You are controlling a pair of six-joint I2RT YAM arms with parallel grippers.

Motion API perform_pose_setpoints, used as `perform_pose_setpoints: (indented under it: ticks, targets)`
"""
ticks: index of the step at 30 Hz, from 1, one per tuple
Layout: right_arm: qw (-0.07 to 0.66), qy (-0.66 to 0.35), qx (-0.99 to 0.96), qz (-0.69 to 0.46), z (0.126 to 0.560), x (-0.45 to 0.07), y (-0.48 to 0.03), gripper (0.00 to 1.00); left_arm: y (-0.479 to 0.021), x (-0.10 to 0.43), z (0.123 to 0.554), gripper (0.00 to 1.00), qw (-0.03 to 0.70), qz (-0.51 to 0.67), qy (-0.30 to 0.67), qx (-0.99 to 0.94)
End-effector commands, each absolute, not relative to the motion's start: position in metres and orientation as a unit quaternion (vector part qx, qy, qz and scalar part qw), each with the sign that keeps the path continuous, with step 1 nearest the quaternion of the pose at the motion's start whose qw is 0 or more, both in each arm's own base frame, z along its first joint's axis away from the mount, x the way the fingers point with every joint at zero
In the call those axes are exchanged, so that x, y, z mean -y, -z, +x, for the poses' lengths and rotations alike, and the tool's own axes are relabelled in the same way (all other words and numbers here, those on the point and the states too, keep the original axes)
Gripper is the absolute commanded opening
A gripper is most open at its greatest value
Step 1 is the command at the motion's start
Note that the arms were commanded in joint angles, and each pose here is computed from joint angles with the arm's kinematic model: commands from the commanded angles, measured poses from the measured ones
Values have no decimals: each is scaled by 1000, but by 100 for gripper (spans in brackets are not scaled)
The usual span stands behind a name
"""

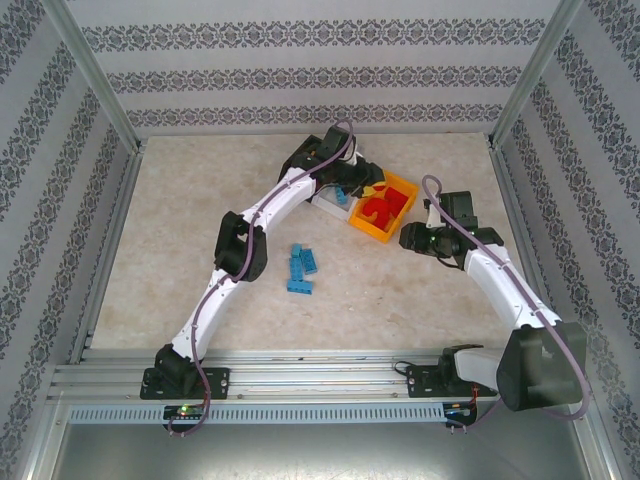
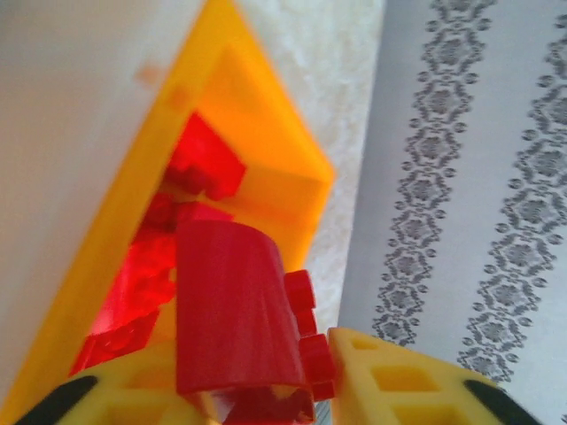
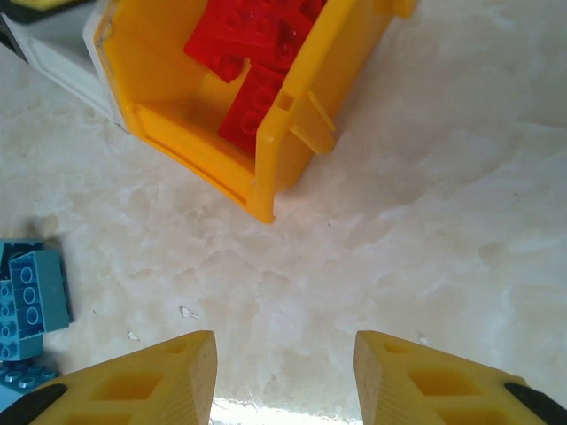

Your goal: Sort the legos into containers by color

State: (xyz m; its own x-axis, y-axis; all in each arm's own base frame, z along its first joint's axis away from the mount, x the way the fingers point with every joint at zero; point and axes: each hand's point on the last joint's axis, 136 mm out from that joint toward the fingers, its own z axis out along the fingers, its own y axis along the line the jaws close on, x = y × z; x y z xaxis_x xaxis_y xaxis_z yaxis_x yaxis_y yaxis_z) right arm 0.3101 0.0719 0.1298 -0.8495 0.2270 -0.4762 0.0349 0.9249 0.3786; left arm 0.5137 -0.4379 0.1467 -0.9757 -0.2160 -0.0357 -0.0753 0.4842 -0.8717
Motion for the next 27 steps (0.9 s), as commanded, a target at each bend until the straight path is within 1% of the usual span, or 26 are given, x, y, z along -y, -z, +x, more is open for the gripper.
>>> perform_pose_setpoints:
  ticks: [1, 4, 7, 19, 24, 27]
  targets:
    - [274, -183, -941, 80, 307, -69, -131, 47, -173, 453, 527, 41, 81, -91, 557, -822]
    - [274, -183, -941, 80, 305, -68, -130, 48, -171, 455, 526, 50, 82, -90, 556, -823]
    - [276, -183, -940, 79, 304, -68, -131, 48, -170, 455, 526, 54, 82, -89, 555, -823]
    - [273, -200, -937, 82, 309, -73, -129, 49, -186, 448, 517, 55, 99, -55, 541, -833]
    - [283, -222, -928, 96, 321, -78, -135, 49, -202, 428, 511, 58, 129, -22, 506, -852]
    - [300, -246, -916, 108, 337, -84, -149, 49, -212, 410, 505, 61, 149, -1, 473, -868]
